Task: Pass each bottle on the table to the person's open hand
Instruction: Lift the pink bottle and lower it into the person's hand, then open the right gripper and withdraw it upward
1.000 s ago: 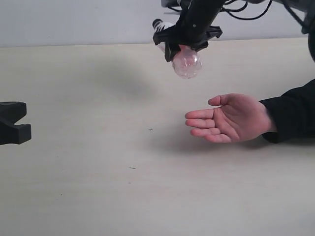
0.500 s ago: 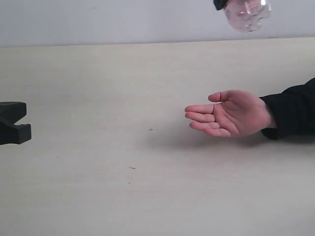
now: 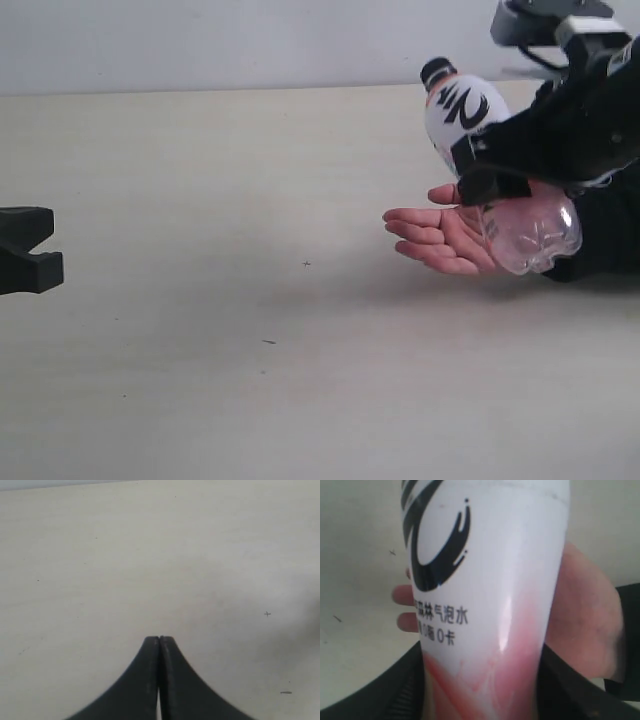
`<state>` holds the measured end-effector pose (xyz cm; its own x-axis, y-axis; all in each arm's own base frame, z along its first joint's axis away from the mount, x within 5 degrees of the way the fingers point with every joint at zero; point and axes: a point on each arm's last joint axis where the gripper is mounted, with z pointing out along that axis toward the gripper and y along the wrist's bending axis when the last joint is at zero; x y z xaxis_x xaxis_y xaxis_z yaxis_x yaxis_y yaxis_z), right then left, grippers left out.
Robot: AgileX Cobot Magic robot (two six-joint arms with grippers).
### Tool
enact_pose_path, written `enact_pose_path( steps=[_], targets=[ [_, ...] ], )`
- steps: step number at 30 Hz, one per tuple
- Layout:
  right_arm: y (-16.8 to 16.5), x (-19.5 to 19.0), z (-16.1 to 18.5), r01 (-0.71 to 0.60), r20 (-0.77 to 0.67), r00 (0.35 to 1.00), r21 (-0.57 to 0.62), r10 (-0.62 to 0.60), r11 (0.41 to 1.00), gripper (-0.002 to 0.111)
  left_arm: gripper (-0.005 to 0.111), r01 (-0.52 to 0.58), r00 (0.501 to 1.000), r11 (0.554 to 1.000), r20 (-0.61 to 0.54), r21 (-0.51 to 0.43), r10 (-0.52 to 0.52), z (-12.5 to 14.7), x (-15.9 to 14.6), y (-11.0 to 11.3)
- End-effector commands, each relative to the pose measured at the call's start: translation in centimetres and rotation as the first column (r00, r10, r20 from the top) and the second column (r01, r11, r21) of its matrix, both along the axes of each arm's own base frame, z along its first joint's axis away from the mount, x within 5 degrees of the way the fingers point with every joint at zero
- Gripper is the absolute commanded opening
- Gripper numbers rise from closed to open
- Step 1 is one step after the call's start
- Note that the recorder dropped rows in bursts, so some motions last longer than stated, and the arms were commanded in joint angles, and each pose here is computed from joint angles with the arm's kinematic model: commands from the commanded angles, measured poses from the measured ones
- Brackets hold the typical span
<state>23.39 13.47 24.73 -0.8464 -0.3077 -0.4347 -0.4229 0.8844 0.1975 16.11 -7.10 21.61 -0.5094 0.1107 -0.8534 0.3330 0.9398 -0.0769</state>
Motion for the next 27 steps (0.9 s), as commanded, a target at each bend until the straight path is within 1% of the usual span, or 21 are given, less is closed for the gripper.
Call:
enact_pose_path(
  steps=[1,13,16,20,23,24,25,26,27],
  targets=[
    [-0.1,0.1,-1.9,-0.007,0.021,1.000,-0.014,0.008,1.000,0.000,0.000,-0.009,1.000,1.000,0.005,-0.006,0.009,0.0,-0.1,0.1],
    [0.1,0.4,-3.5,-0.017,-0.051,0.999,-0.041,0.015,0.999,0.000,0.000,-0.009,1.000,1.000,0.005,-0.006,0.009,0.0,-0.1,0.1],
    [0.0,-0.3,-3.7,-0.047,-0.122,0.992,-0.059,0.039,0.997,0.000,0.000,-0.009,1.000,1.000,0.005,-0.006,0.009,0.0,-0.1,0.1],
    [0.0,-0.1,-3.7,-0.042,-0.107,0.994,-0.055,0.036,0.998,0.001,0.000,-0.009,1.000,1.000,0.005,-0.006,0.009,0.0,-0.1,0.1],
    [0.0,-0.2,-3.7,-0.048,-0.111,0.993,-0.063,0.041,0.997,0.012,0.000,-0.009,1.000,1.000,0.005,-0.006,0.009,0.0,-0.1,0.1],
    [0.0,-0.2,-3.7,-0.048,-0.111,0.993,-0.063,0.041,0.997,0.020,0.000,-0.009,1.000,1.000,0.005,-0.006,0.009,0.0,-0.1,0.1],
    [0.0,-0.2,-3.7,-0.049,-0.113,0.993,-0.063,0.041,0.997,0.024,0.000,-0.009,1.000,1.000,0.005,-0.006,0.009,0.0,-0.1,0.1],
    [-0.1,-0.2,-3.7,-0.050,-0.119,0.992,-0.065,0.042,0.997,0.037,0.000,-0.009,1.000,1.000,0.005,-0.006,0.009,0.0,-0.1,0.1],
    [-0.1,-0.2,-3.7,-0.050,-0.119,0.992,-0.065,0.042,0.997,0.046,0.000,-0.009,1.000,1.000,0.005,-0.006,0.009,0.0,-0.1,0.1]
  ],
)
